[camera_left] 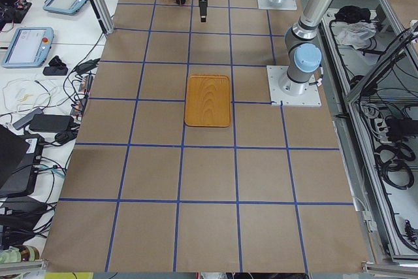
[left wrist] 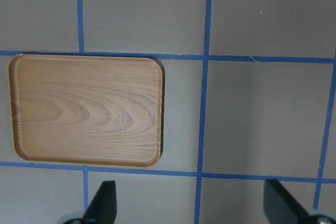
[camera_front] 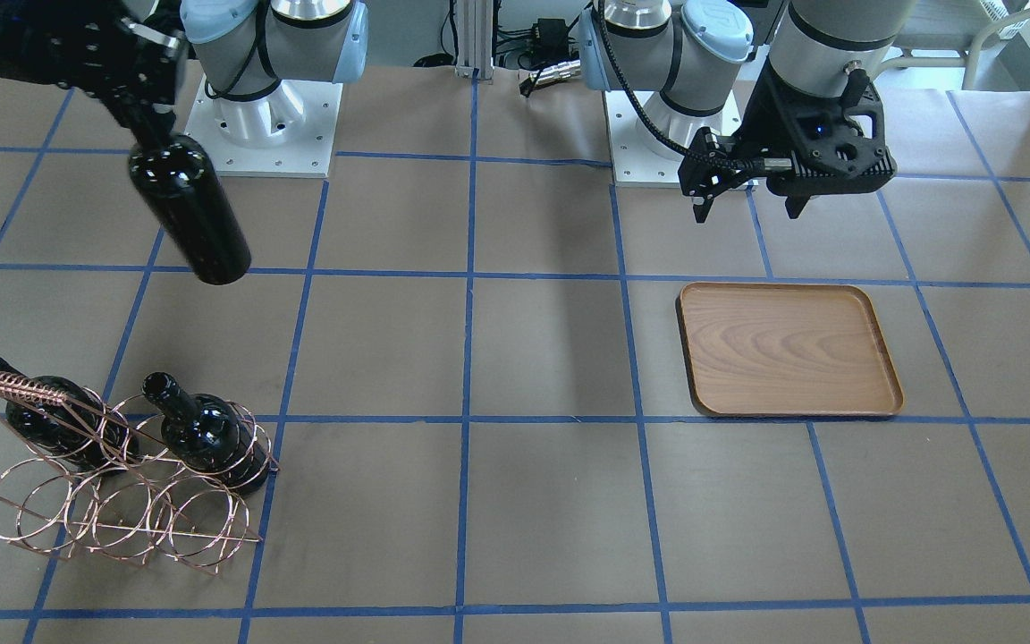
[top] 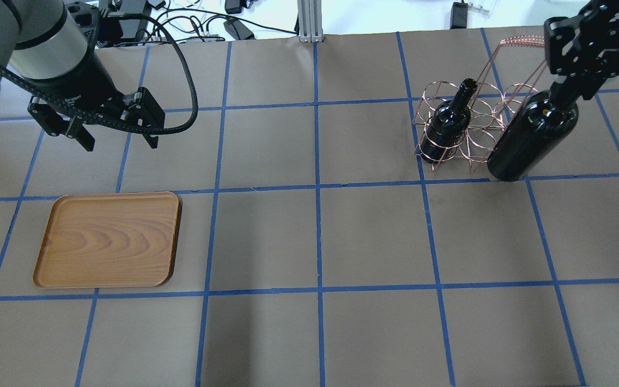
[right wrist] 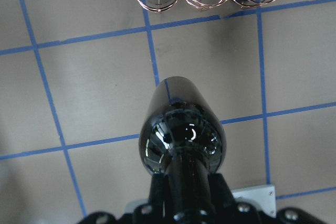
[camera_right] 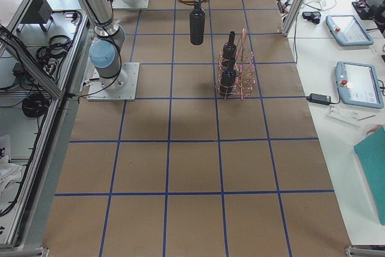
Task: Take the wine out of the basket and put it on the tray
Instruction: 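Carry the bottle toward the table center and stand it upright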
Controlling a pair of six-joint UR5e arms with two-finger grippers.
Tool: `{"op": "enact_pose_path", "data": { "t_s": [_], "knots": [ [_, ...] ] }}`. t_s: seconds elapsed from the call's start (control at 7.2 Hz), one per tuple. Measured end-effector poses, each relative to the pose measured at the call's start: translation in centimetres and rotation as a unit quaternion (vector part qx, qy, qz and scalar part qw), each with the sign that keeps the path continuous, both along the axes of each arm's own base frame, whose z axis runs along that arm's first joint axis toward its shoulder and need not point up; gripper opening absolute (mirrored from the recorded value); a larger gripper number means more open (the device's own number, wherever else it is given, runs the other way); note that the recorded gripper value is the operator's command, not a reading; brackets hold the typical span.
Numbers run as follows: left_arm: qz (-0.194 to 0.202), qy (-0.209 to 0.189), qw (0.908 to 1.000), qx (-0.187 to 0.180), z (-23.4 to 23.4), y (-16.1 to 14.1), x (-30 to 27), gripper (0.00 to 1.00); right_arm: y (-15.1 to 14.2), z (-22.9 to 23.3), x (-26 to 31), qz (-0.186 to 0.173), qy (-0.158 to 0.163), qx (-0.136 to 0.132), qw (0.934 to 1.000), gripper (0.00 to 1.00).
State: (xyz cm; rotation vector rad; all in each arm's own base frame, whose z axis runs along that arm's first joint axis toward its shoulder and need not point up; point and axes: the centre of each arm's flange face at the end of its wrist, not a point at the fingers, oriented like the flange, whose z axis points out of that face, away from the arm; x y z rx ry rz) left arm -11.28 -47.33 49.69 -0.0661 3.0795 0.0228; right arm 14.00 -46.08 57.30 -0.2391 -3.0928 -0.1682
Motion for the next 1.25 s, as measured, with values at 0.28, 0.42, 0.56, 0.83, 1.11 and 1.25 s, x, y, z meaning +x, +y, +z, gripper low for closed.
{"op": "enact_pose_path", "data": {
  "t_s": [0.28,0.42,0.56,0.83,1.11,1.25],
  "knots": [
    [0.0,0.0,1.0,0.0,0.0,0.0,0.0,1.0,-0.6,-6.2,13.4,-0.017,0.004,-0.018,0.9997,0.04],
    [0.0,-0.002,1.0,0.0,0.0,0.0,0.1,1.0,-0.5,-9.9,19.1,-0.025,-0.002,-0.022,0.9994,0.04],
    [-0.001,-0.008,1.0,-0.001,0.1,0.0,0.2,1.0,-0.3,-12.4,22.7,-0.033,-0.019,-0.017,0.9991,0.04],
    [-0.002,-0.013,0.9999,-0.001,0.1,0.0,0.3,1.0,-0.1,-15.8,26.7,-0.057,-0.041,-0.005,0.9975,0.04],
    [-0.001,-0.014,0.9999,-0.001,0.1,0.0,0.3,1.0,0.6,-17.7,28.9,-0.065,-0.039,-0.004,0.9971,0.06],
    [-0.001,-0.014,0.9999,-0.001,0.1,0.0,0.3,1.0,0.9,-18.3,29.1,-0.077,-0.038,-0.006,0.9963,0.07]
  ]
}}
